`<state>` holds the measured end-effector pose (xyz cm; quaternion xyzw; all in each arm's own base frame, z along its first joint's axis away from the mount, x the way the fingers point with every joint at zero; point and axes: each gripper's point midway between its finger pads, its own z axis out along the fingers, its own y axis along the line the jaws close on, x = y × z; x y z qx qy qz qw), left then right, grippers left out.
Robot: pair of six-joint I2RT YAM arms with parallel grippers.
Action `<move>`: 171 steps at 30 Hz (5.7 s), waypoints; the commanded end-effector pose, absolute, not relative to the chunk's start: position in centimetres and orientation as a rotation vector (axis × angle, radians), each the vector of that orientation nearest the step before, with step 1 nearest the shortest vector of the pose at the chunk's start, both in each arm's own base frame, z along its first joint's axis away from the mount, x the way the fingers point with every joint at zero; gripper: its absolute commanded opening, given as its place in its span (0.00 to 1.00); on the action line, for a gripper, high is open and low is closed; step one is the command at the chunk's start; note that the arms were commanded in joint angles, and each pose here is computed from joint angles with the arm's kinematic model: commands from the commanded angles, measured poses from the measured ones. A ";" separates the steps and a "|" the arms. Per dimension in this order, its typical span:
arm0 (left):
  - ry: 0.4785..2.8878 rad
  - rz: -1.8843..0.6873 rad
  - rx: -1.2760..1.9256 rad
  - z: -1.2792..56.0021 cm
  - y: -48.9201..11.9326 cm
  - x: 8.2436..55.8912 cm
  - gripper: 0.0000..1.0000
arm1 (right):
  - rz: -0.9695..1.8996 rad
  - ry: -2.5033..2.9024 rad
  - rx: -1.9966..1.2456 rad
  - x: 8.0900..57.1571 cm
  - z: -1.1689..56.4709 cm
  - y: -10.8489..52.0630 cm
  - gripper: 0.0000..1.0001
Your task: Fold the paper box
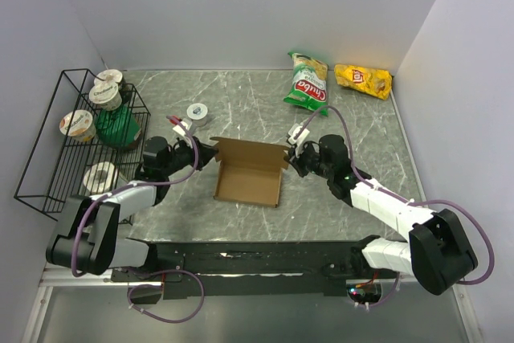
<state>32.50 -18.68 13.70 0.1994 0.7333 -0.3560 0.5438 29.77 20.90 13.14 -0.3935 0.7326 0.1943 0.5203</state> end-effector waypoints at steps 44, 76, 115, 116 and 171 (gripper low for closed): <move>1.805 -0.896 0.041 8.8 -24.5 24.8 0.01 | 0.190 1.788 -0.547 27.3 13.9 25.1 0.00; 1.835 -0.875 0.043 7.8 -25.2 23.7 0.01 | 0.176 1.962 -0.195 26.5 12.2 27.0 0.00; 1.936 -0.761 -0.081 4.5 -21.2 22.1 0.01 | -0.100 2.073 -0.241 20.3 5.5 23.5 0.15; 1.939 -0.747 -0.071 4.4 -21.1 22.1 0.01 | -0.108 2.070 -0.247 20.1 5.6 23.4 0.20; 1.967 -0.623 -0.024 3.6 -19.9 22.4 0.34 | 0.568 2.131 -0.336 20.6 11.5 31.1 0.77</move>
